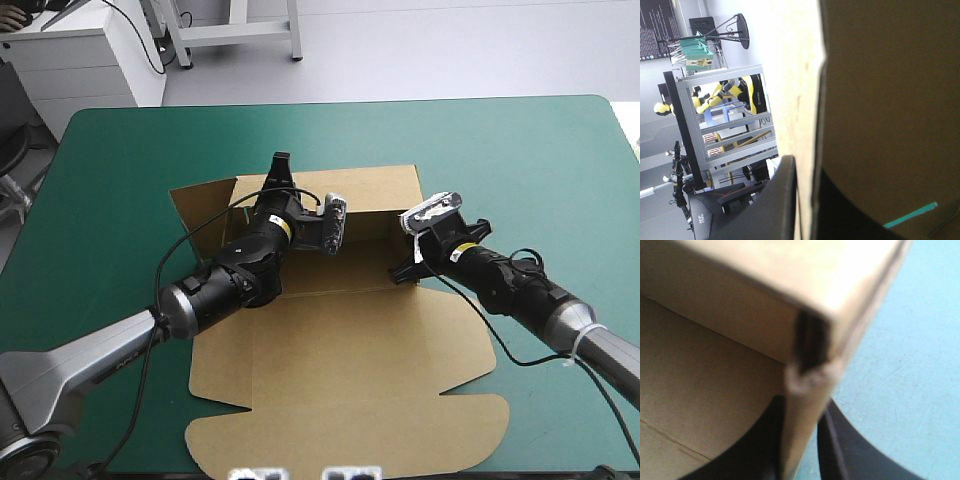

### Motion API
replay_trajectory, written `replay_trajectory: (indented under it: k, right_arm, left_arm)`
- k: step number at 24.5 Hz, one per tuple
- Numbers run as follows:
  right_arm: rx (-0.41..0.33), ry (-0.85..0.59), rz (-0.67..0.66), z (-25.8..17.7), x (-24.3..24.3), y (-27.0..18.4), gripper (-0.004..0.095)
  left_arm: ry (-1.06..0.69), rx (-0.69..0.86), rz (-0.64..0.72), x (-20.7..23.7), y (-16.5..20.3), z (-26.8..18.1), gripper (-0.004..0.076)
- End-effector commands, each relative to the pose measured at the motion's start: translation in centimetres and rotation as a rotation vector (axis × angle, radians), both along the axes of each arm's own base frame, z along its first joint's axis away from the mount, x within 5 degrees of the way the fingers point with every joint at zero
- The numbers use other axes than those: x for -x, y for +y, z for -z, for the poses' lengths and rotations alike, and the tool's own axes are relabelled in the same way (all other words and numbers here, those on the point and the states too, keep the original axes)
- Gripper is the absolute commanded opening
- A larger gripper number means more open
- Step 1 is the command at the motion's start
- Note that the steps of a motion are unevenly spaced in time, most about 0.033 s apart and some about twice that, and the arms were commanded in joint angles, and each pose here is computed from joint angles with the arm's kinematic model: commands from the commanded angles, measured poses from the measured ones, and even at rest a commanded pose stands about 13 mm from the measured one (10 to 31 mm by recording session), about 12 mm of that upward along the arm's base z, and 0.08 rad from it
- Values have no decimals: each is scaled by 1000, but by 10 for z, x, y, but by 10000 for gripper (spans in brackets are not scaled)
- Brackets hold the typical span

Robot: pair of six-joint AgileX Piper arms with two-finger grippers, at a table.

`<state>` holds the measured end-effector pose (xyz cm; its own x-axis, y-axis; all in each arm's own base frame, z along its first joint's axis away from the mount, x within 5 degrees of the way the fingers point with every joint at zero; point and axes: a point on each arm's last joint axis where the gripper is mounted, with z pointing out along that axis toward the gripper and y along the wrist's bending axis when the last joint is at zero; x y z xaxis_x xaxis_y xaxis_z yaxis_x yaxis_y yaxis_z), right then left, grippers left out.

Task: Fold the box

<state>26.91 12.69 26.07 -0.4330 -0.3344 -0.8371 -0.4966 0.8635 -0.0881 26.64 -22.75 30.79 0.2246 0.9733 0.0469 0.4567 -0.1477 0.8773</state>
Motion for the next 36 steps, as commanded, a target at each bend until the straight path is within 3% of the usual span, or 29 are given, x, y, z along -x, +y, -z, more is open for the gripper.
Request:
replay_trajectory:
  k: [1, 5, 7, 9, 10, 12, 22, 27, 36]
  right_arm:
    - [-33, -68, 3, -16, -1, 3, -9]
    - [-45, -60, 10, -16, -1, 3, -9]
    - [-44, -58, 10, -16, -1, 3, -9]
    - [-44, -58, 10, -16, -1, 3, -9]
    - [-44, -58, 10, -16, -1, 3, -8]
    - [-44, -59, 11, -16, -2, 3, -9]
    - [-92, -67, 50, -16, -5, 3, -8]
    - [-88, -45, 55, -9, -8, 4, -8]
    - [-93, -45, 71, -1, -16, 6, -8]
  left_arm:
    - [-22, 69, 41, 5, -3, -16, -8]
    - [-23, 67, 41, 5, -3, -16, 0]
    - [-23, 64, 47, 6, -4, -16, 57]
    - [-18, 47, 30, 10, -5, -15, 178]
    - [-16, 39, 34, 14, -9, -15, 302]
    - [-13, 43, 48, 20, -14, -15, 408]
    - [-34, 155, 29, 55, -14, -43, 418]
    - [-47, 184, 95, 79, -21, -55, 418]
    - [-109, 109, 99, 99, -25, -61, 400]
